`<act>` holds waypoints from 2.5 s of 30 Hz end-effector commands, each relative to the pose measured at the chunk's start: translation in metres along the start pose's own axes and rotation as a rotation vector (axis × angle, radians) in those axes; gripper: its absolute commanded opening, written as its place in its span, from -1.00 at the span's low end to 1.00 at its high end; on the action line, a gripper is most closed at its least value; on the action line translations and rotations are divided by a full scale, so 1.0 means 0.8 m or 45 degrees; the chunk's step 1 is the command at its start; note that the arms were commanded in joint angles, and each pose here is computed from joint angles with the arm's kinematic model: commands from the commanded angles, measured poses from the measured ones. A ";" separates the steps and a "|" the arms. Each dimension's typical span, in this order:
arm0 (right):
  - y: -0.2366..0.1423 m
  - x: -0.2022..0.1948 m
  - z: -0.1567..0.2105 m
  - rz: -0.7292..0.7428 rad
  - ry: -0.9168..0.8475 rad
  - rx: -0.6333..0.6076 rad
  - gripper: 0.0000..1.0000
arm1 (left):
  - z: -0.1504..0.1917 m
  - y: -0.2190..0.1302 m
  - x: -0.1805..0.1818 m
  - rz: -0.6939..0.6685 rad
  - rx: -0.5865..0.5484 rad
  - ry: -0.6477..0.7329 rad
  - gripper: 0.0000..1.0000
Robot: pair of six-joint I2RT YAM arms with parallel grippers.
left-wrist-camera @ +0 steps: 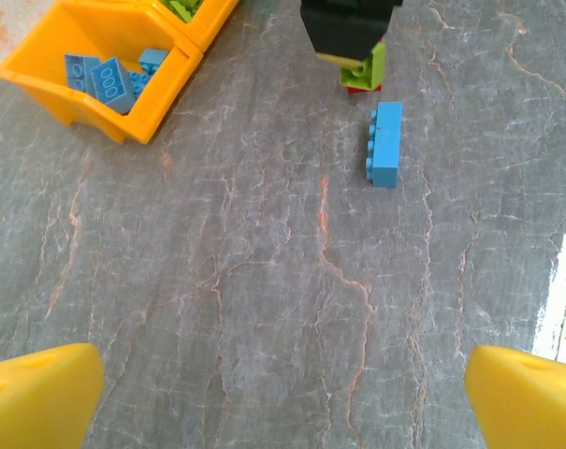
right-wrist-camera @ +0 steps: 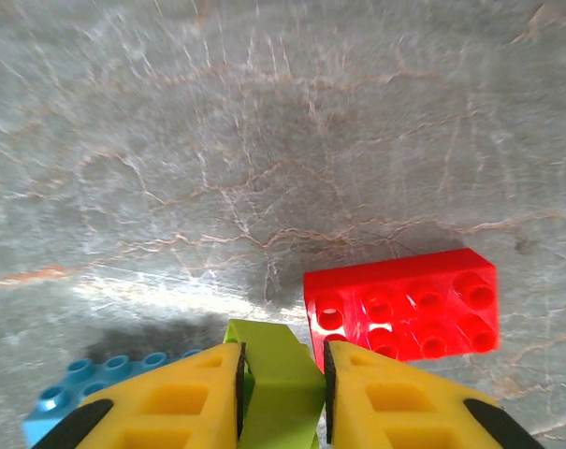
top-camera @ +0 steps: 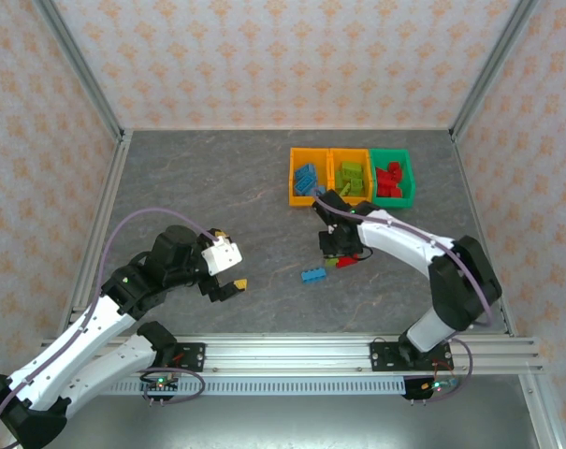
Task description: Sort the legos into containers by color
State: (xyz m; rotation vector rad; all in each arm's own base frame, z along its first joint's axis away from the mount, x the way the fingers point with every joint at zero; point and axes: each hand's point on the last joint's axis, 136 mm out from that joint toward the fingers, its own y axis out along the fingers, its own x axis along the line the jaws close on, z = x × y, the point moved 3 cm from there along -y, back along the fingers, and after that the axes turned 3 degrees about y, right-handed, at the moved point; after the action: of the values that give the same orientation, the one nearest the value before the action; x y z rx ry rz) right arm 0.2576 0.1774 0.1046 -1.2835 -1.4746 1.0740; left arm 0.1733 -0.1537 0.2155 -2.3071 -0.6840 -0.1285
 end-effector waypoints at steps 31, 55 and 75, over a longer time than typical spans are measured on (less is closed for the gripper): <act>-0.069 -0.070 -0.294 0.104 0.349 -0.459 0.27 | -0.001 -0.004 0.009 -0.062 -0.020 0.029 1.00; 0.004 -0.043 0.036 0.000 0.377 -0.030 0.99 | -0.004 0.005 -0.002 0.039 -0.031 0.018 1.00; 0.065 -0.043 0.031 0.171 0.003 0.164 0.36 | -0.001 0.005 -0.001 0.018 -0.025 0.025 1.00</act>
State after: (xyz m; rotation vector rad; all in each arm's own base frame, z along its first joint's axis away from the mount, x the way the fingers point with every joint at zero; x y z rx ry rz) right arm 0.2510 0.1535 0.0490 -1.2843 -1.3339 1.2142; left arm 0.1702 -0.1584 0.2097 -2.3228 -0.6298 -0.1050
